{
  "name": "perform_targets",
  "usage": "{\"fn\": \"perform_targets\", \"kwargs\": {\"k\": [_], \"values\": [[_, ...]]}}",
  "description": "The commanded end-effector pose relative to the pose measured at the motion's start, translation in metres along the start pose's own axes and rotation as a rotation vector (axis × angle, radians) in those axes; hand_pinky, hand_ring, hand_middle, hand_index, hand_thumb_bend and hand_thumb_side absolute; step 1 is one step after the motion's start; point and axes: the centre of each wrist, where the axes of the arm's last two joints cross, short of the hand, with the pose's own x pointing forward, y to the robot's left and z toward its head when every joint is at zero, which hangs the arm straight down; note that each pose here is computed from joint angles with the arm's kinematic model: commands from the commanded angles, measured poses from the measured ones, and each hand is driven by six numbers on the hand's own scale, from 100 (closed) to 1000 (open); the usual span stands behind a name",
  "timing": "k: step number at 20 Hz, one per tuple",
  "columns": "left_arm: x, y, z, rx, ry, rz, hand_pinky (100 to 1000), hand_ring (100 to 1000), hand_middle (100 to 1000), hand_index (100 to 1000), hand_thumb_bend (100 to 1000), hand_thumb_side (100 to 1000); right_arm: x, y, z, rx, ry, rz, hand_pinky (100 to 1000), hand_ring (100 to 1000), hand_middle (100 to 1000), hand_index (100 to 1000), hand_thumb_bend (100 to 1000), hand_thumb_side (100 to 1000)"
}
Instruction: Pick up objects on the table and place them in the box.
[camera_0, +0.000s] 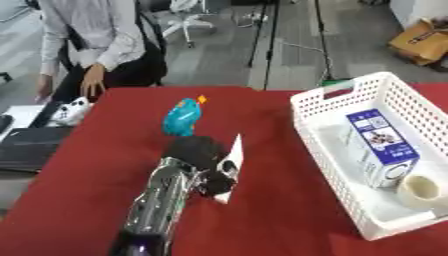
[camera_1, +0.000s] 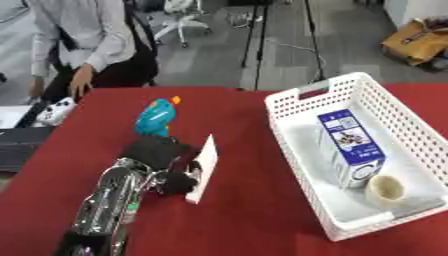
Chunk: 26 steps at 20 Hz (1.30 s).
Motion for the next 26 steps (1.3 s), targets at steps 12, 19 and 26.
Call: {"fn": "perform_targets", "kwargs": {"k": [12, 19, 26], "values": [[-0.006, 0.003, -0.009, -0.013, 0.041, 0.038, 655, 604, 590, 951, 177, 1000, 0.004, 0.002, -0.008, -0.022, -0.019, -0.03, 724, 667, 582, 630, 100, 605], [-0.004, 0.002, -0.02, -0.044, 0.061, 0.041, 653, 598, 583, 948, 168, 1000, 0.004, 0.002, -0.008, -0.025, -0.017, -0.034, 723, 667, 582, 629, 100, 605], [-0.003, 0.005, -0.022, -0.042, 0.043, 0.059, 650, 596, 580, 951, 143, 1000, 0.005, 0.003, -0.008, -0.026, -0.016, -0.039, 722, 666, 580, 626, 100, 596]]}}
